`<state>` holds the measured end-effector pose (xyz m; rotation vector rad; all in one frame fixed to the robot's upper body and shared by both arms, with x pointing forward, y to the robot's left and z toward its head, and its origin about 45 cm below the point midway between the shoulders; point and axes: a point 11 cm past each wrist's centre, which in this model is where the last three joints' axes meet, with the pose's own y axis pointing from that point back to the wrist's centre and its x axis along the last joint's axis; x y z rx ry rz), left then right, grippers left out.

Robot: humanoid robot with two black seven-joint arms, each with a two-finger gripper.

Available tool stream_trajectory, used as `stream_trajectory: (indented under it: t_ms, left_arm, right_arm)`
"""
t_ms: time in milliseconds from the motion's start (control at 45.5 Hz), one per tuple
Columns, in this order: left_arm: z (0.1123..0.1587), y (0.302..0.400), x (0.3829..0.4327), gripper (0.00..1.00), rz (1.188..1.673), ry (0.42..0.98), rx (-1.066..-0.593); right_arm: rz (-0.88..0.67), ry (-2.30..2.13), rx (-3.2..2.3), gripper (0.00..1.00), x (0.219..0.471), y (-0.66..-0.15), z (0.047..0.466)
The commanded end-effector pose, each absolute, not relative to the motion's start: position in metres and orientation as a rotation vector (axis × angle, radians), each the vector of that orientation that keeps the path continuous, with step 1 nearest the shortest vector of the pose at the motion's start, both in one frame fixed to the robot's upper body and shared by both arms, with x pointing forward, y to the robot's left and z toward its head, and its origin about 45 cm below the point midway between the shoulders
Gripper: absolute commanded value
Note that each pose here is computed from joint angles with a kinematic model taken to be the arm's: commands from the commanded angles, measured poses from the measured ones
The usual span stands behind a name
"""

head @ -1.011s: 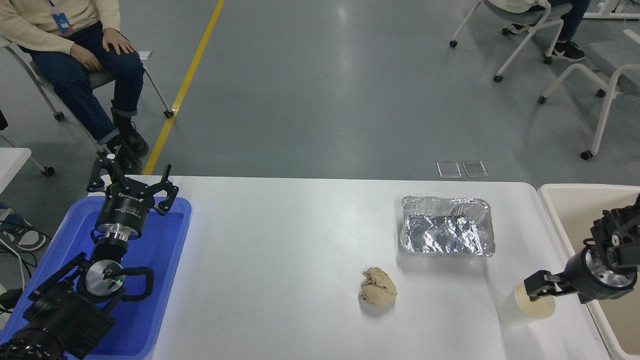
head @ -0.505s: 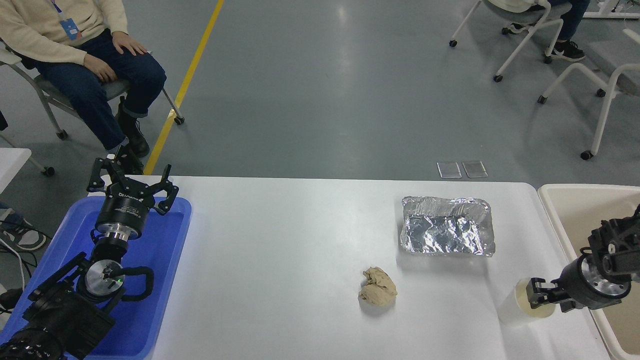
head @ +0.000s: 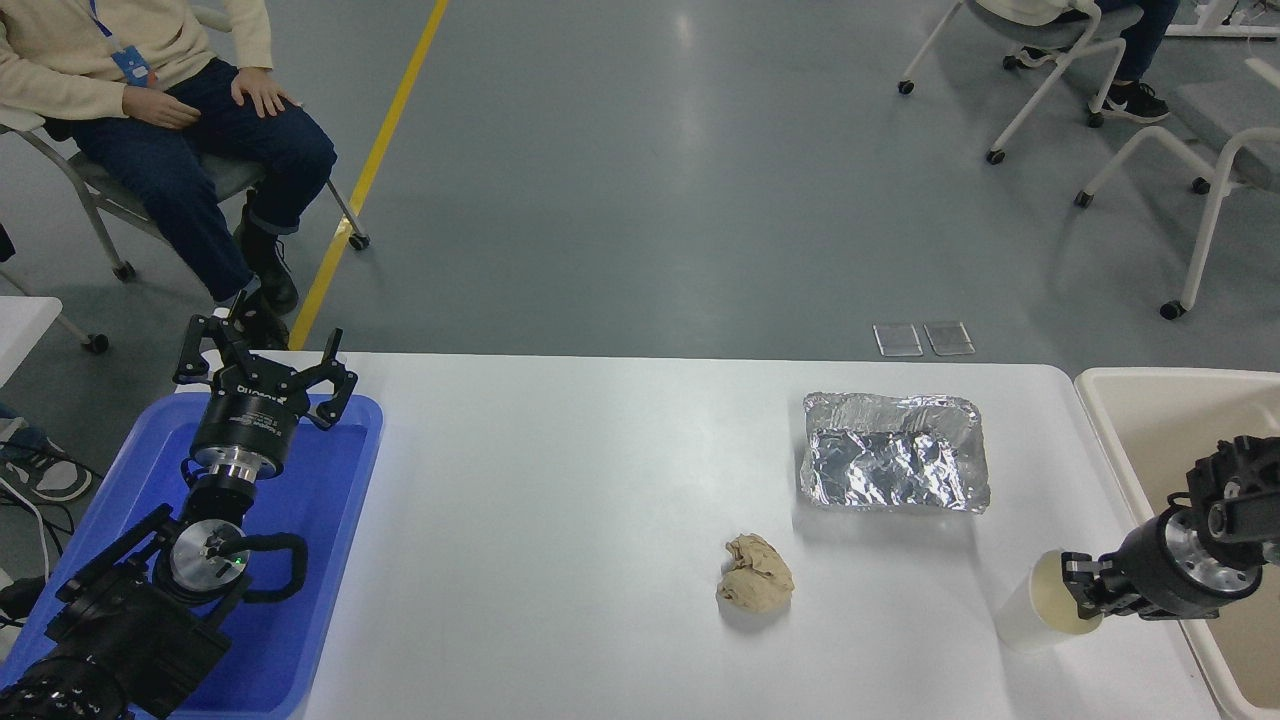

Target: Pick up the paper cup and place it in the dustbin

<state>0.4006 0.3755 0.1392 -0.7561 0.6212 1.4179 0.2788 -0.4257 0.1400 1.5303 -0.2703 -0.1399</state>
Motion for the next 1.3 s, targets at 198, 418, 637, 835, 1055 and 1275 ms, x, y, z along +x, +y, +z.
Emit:
stream_trajectory:
  t_ms: [198,418,637,835,1055,1275]
  left_arm:
    - [0.1395,0.3751,0.4008,1.0,1.416,0.621,-0.757]
    - [0.1392,0.3755,0.4006,1.0,1.418,0.621,-0.756]
    - [0.1392,0.3755,0.4006,1.0,1.418,0.621,-0.756]
    - [0.1392,0.3755,0.4006,1.0,1.418,0.621,-0.756]
    - [0.1392,0.3755,0.4006,1.0,1.418,0.621,-0.756]
    - [0.1392,0.3755,0.4006,1.0,1.418,0.621,-0.756]
  right_arm:
    - [-0.333,-0.104,1.574,0.0,0.295,-0.407,0.231]
    - [-0.204,-0.161,1.568,0.0,0.324,-0.4,0.285]
    - [-0.073,-0.254,1.56,0.0,0.342,-0.393,0.347]
    - [-0.014,-0.294,1.55,0.0,0.336,-0.387,0.387]
    - [0.017,-0.316,1.537,0.0,0.329,-0.383,0.41]
    - [0.038,-0.335,1.533,0.0,0.325,-0.382,0.424]
